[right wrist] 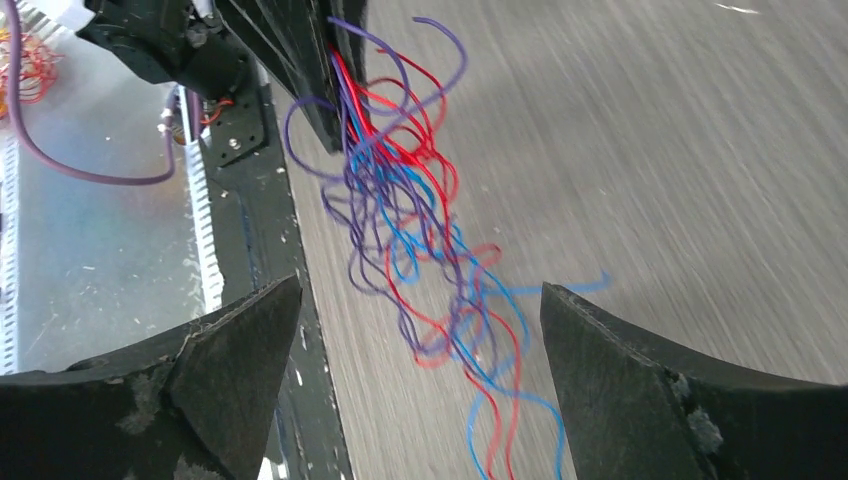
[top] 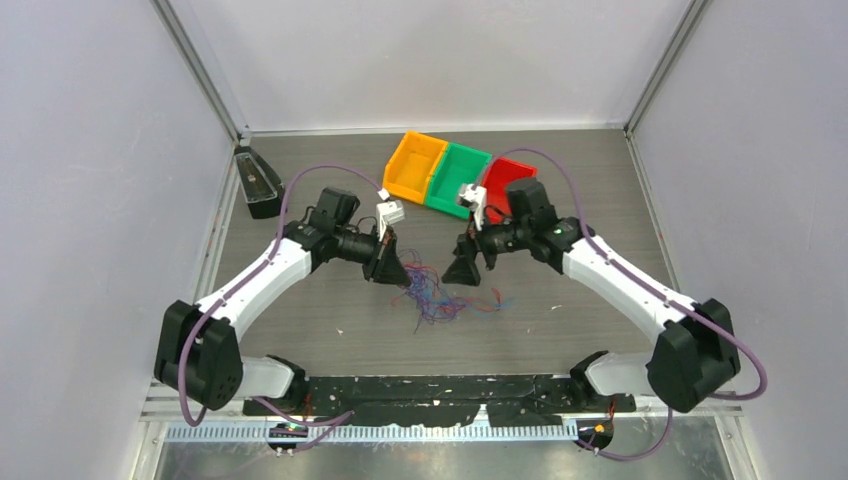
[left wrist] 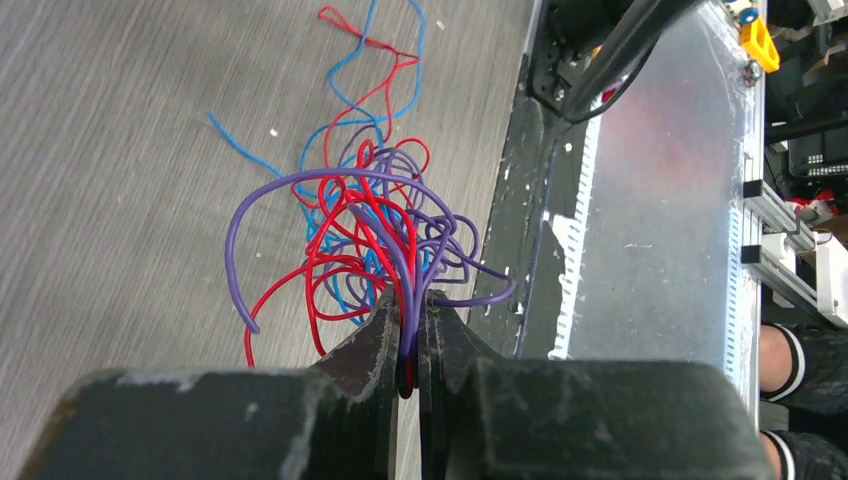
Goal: Untangle the cables
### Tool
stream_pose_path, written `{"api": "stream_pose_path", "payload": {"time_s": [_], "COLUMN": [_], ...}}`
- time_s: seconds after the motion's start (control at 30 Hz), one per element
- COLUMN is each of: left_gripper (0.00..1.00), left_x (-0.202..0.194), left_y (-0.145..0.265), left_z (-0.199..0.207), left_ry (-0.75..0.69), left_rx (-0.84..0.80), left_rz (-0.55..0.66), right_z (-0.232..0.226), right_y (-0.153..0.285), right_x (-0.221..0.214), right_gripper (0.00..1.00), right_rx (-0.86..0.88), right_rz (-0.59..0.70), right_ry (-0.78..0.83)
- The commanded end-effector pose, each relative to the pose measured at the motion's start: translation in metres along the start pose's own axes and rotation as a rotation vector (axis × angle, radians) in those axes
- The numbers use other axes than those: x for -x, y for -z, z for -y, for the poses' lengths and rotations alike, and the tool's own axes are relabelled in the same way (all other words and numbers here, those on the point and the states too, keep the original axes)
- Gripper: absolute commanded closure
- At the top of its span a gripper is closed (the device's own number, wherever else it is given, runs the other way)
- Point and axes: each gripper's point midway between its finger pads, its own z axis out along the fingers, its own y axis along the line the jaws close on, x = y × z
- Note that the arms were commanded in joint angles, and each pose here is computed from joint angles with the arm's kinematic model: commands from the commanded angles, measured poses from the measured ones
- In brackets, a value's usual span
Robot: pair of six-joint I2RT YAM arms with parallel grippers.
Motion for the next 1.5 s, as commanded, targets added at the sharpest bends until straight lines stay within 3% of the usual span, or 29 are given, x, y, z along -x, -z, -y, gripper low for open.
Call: {"api": "stream_pose_path", "payload": {"time_s": [0.0,0.2,0.27,0.3,0.37,0.43,0.5,0.77,0.9,1.03,1.1,1.17,1.2,1.23,1.27,1.47], "left_gripper": [0.90,0.88,0.88,0.86,0.69,0.52,0.41,0.21,0.18,0.24,0.33,0.56,0.71,0.94,1.00,1.00], "left_x": [0.038,0.028,0.025,0.023,0.019,0.014,0.012,0.021,0.032,0.041,0.045,0.045,0.044,0.042,0.037,0.007], "left_y": [0.006,0.010,0.011,0.013,0.019,0.030,0.042,0.037,0.025,0.018,0.016,0.014,0.014,0.016,0.018,0.066], "left_z": [0.027,0.038,0.039,0.038,0.032,0.021,0.010,0.009,0.022,0.030,0.035,0.038,0.039,0.042,0.042,0.013], "left_ry": [-0.085,-0.119,-0.125,-0.124,-0.127,-0.098,-0.086,-0.200,-0.265,-0.253,-0.250,-0.245,-0.228,-0.214,-0.205,-0.146], "left_rx": [-0.080,-0.111,-0.104,-0.091,-0.048,-0.002,0.044,0.075,0.033,-0.010,-0.033,-0.037,-0.045,-0.057,-0.055,0.114], "left_rz": [0.107,0.112,0.111,0.105,0.099,0.114,0.156,0.341,0.359,0.373,0.370,0.358,0.347,0.328,0.302,0.251], "right_z": [-0.019,-0.016,-0.013,-0.011,-0.013,-0.020,-0.030,-0.055,-0.057,-0.058,-0.059,-0.060,-0.060,-0.059,-0.056,-0.017], "right_y": [-0.038,-0.077,-0.083,-0.084,-0.080,-0.071,-0.060,-0.044,-0.045,-0.044,-0.043,-0.042,-0.041,-0.041,-0.038,-0.002], "right_x": [0.030,0.013,0.009,0.007,0.011,0.012,0.017,0.029,0.029,0.028,0.029,0.029,0.028,0.027,0.025,0.005], "right_gripper": [0.05,0.02,0.31,0.66,0.91,0.94,0.94,0.95,0.95,0.95,0.95,0.95,0.95,0.95,0.95,0.95], "right_rx": [0.088,0.119,0.116,0.115,0.109,0.111,0.120,0.205,0.216,0.223,0.223,0.222,0.221,0.220,0.213,0.099], "right_rz": [0.099,0.048,0.037,0.031,0.041,0.057,0.085,0.113,0.110,0.108,0.110,0.113,0.110,0.107,0.096,0.056], "right_ry": [0.051,0.040,0.032,0.029,0.042,0.064,0.107,0.128,0.119,0.110,0.112,0.114,0.110,0.112,0.105,0.058]}}
